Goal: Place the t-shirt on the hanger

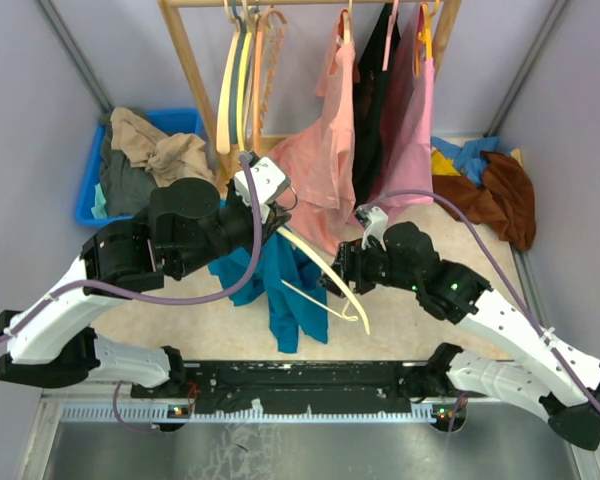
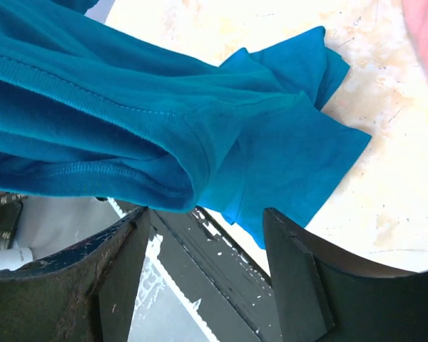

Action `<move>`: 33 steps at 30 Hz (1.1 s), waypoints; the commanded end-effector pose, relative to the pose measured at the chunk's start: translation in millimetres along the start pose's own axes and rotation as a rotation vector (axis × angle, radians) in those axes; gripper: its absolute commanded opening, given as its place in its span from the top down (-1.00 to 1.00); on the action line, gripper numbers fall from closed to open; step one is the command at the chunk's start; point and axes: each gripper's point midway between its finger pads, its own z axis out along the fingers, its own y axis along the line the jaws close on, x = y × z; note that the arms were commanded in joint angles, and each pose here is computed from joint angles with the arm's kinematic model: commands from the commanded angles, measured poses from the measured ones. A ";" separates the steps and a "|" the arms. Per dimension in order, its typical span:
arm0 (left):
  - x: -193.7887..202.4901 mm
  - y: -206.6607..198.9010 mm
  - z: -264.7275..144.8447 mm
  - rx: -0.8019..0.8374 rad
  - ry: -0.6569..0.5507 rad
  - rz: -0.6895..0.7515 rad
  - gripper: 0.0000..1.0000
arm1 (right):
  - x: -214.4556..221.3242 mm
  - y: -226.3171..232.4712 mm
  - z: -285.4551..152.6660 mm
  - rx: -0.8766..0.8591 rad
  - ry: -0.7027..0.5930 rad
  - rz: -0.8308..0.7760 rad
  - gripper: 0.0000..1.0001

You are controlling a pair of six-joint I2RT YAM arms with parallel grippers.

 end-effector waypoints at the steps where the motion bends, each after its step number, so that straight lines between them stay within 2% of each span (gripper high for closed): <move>1: -26.1 2.9 -8.3 0.007 -0.103 -0.039 1.00 | -22.9 15.4 8.5 -0.084 -0.100 -0.017 -0.29; 5: -24.9 1.6 -5.4 0.006 -0.096 -0.046 1.00 | -23.1 12.9 20.3 -0.089 -0.111 -0.005 -0.27; 8: -24.0 3.2 -6.9 0.000 -0.097 -0.051 1.00 | -22.1 9.4 27.6 -0.082 -0.111 0.003 -0.16; 9: -23.2 3.7 -7.1 -0.003 -0.097 -0.052 1.00 | -21.8 8.6 29.3 -0.080 -0.111 0.006 -0.07; 12: -22.0 6.5 -9.9 -0.014 -0.103 -0.060 1.00 | -19.6 4.2 32.9 -0.064 -0.109 0.015 0.39; 14: -16.7 10.0 -11.0 -0.032 -0.095 -0.058 1.00 | -19.9 2.7 31.1 -0.056 -0.116 0.020 0.61; 19: -8.6 19.4 -7.2 -0.097 -0.091 -0.059 1.00 | -18.0 0.1 19.3 -0.042 -0.134 0.029 1.00; 33: -7.1 53.2 -0.9 -0.311 -0.158 -0.008 1.00 | -12.0 5.8 -15.5 -0.067 -0.165 0.061 1.00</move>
